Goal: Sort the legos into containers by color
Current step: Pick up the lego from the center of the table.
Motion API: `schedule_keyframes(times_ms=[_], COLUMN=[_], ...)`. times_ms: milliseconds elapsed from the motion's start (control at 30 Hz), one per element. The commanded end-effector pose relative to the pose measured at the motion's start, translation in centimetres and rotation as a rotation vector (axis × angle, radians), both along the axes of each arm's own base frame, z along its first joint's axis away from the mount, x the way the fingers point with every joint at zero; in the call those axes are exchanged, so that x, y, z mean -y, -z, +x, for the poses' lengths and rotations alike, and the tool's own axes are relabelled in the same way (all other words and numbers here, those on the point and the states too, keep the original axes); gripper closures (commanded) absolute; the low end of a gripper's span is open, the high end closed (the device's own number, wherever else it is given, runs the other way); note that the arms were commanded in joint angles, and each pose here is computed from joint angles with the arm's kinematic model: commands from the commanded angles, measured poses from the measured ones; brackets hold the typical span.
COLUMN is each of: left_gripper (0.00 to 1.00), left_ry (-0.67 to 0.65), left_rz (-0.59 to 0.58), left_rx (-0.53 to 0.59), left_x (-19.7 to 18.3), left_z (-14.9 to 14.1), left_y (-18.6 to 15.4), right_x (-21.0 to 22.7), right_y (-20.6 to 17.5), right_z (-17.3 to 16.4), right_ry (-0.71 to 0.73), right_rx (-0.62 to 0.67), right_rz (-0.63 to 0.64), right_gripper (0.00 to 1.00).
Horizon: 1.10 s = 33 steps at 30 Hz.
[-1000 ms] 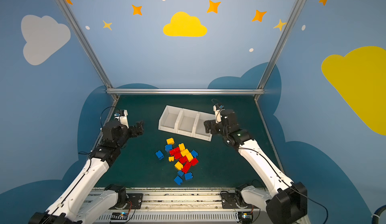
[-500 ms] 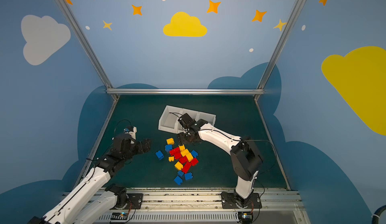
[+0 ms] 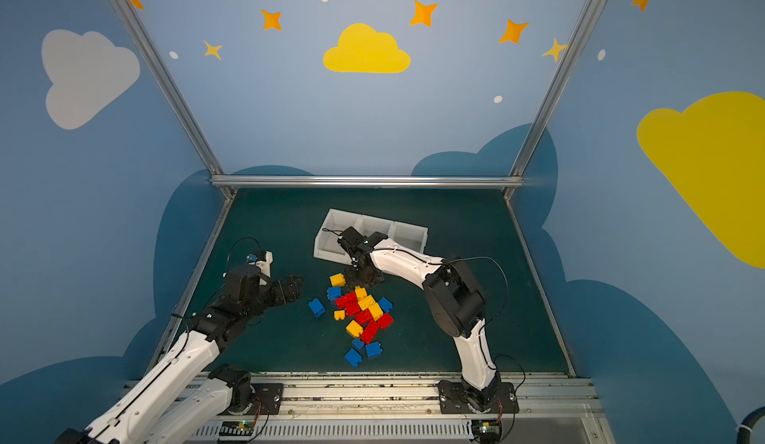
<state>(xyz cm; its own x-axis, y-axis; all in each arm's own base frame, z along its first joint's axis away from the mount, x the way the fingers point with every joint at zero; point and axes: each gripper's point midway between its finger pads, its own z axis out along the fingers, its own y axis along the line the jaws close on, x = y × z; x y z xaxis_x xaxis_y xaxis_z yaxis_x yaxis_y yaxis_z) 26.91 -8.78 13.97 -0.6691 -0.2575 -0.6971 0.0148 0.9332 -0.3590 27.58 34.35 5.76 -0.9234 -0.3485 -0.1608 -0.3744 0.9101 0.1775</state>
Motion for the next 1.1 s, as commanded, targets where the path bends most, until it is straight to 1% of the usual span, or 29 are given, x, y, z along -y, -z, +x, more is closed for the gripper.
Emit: schedule_keyframes(times_ms=[0, 167, 300, 600, 700, 933, 1067], left_gripper=[0.01, 0.01, 0.01, 0.01, 0.01, 0.01, 0.01], left_ry=[0.010, 0.010, 0.010, 0.008, 0.007, 0.004, 0.004], left_rz=[-0.019, -0.027, -0.029, -0.032, -0.035, -0.038, -0.039], left_rx=[-0.005, -0.009, -0.005, -0.009, -0.006, -0.008, -0.007], left_x=[0.4, 0.5, 0.5, 0.5, 0.5, 0.5, 0.5], left_z=[-0.1, -0.2, -0.2, -0.2, -0.2, -0.2, -0.2], left_y=[0.3, 0.4, 0.3, 0.6, 0.5, 0.5, 0.5], right_x=[0.2, 0.0, 0.5, 1.1, 1.4, 2.1, 2.4], right_y=[0.2, 0.6, 1.2, 1.9, 1.9, 1.6, 2.1], right_z=[-0.4, -0.3, -0.1, 0.0, 0.1, 0.2, 0.0], right_ry=[0.009, 0.011, 0.027, 0.053, 0.061, 0.064, 0.064], right_rx=[-0.019, -0.027, -0.026, -0.029, -0.030, -0.018, -0.030], right_rz=[-0.030, -0.035, -0.069, -0.097, -0.105, -0.128, -0.143], right_gripper=[0.36, 0.41, 0.44, 0.53, 0.55, 0.55, 0.53])
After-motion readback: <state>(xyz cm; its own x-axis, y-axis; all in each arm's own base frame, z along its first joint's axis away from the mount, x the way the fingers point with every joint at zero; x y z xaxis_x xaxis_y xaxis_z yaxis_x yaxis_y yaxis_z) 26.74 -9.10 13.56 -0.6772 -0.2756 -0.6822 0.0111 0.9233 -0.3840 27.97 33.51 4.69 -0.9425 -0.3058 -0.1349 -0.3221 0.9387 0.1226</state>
